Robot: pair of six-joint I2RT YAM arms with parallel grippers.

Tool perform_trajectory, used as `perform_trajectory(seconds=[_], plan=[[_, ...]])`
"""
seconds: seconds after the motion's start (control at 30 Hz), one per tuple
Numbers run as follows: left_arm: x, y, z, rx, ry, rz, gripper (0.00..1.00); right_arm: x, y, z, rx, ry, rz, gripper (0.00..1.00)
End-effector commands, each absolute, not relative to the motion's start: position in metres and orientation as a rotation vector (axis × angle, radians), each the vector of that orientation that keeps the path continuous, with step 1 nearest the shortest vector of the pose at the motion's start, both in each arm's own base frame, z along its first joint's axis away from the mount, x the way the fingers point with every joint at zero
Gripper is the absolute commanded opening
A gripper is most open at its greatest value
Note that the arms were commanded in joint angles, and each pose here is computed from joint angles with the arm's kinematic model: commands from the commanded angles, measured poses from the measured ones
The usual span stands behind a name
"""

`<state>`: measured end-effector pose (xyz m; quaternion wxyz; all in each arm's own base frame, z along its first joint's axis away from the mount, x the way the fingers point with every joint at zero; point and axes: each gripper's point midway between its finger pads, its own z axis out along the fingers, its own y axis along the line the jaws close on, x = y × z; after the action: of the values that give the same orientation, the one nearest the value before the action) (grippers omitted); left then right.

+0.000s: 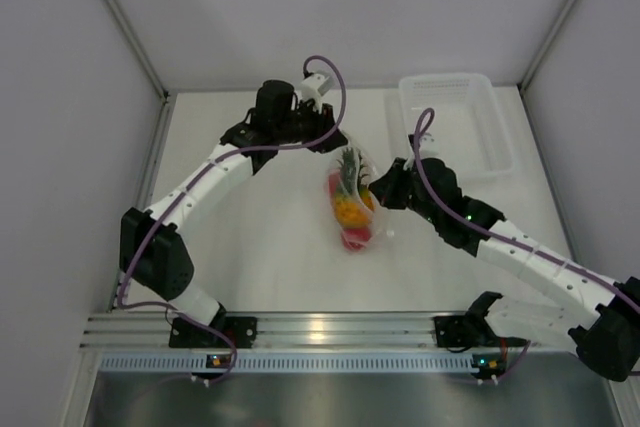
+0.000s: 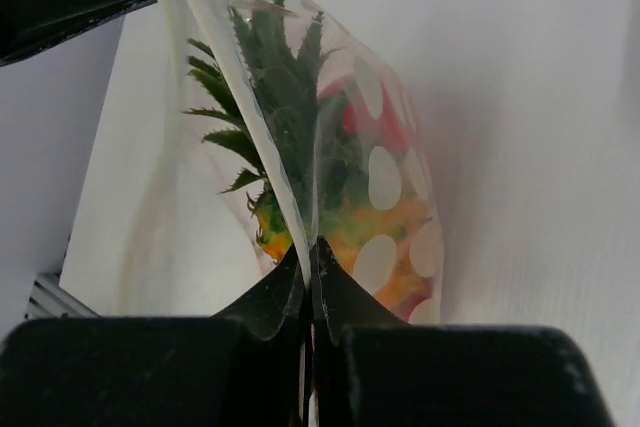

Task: Open the zip-top bag and remove the fake food

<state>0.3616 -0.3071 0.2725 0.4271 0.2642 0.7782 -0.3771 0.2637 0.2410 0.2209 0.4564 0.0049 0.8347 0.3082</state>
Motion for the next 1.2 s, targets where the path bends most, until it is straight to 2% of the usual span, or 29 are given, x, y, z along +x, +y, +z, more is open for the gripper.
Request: perform_trajectory(seconds=[0.0, 0.03, 0.07, 0.17, 0.2, 0.23, 0.33, 0.37, 0.5, 0.63, 0.8, 0.87, 0.97, 1.0, 1.03, 1.1, 1.17], plan=[[0.378, -0.291, 0.299, 0.536, 1.928, -0.870, 0.42, 0.274, 0.249, 0.230, 0.226, 1.988, 0.806, 0.00], [0.376, -0.290, 0.302, 0.524, 1.924, -0.869, 0.51, 0.276, 0.249, 0.228, 0.239, 1.993, 0.799, 0.00], [0.368, -0.290, 0.310, 0.508, 1.912, -0.869, 0.65, 0.280, 0.249, 0.226, 0.246, 1.995, 0.783, 0.00], [0.365, -0.277, 0.318, 0.371, 1.912, -0.760, 0.79, 0.285, 0.247, 0.226, 0.284, 1.986, 0.758, 0.00], [0.349, -0.274, 0.325, 0.348, 1.908, -0.746, 0.80, 0.287, 0.247, 0.227, 0.296, 1.977, 0.758, 0.00], [0.357, -0.256, 0.327, 0.224, 1.911, -0.614, 0.80, 0.287, 0.245, 0.227, 0.306, 1.974, 0.752, 0.00], [0.324, -0.257, 0.328, 0.169, 1.932, -0.484, 0.80, 0.290, 0.242, 0.230, 0.329, 1.952, 0.719, 0.00], [0.306, -0.276, 0.324, 0.208, 1.949, -0.498, 0.80, 0.291, 0.239, 0.230, 0.341, 1.942, 0.697, 0.00], [0.282, -0.305, 0.307, 0.270, 2.021, -0.440, 0.78, 0.290, 0.242, 0.233, 0.335, 1.938, 0.697, 0.00], [0.280, -0.320, 0.285, 0.307, 2.100, -0.343, 0.73, 0.290, 0.246, 0.242, 0.330, 1.926, 0.710, 0.00], [0.284, -0.311, 0.257, 0.301, 2.142, -0.158, 0.70, 0.288, 0.249, 0.245, 0.306, 1.920, 0.707, 0.00], [0.285, -0.309, 0.246, 0.311, 2.160, -0.113, 0.64, 0.288, 0.249, 0.244, 0.305, 1.920, 0.701, 0.00], [0.288, -0.307, 0.241, 0.312, 2.163, -0.077, 0.42, 0.288, 0.248, 0.239, 0.299, 1.924, 0.690, 0.00], [0.290, -0.305, 0.245, 0.302, 2.155, -0.073, 0.15, 0.288, 0.246, 0.236, 0.294, 1.926, 0.678, 0.00], [0.291, -0.303, 0.247, 0.300, 2.149, -0.070, 0.07, 0.287, 0.245, 0.231, 0.286, 1.938, 0.664, 0.00], [0.294, -0.300, 0.261, 0.286, 2.130, -0.091, 0.00, 0.287, 0.239, 0.226, 0.275, 1.947, 0.619, 0.00], [0.300, -0.294, 0.271, 0.305, 2.113, -0.087, 0.00, 0.285, 0.231, 0.219, 0.267, 1.963, 0.581, 0.00]])
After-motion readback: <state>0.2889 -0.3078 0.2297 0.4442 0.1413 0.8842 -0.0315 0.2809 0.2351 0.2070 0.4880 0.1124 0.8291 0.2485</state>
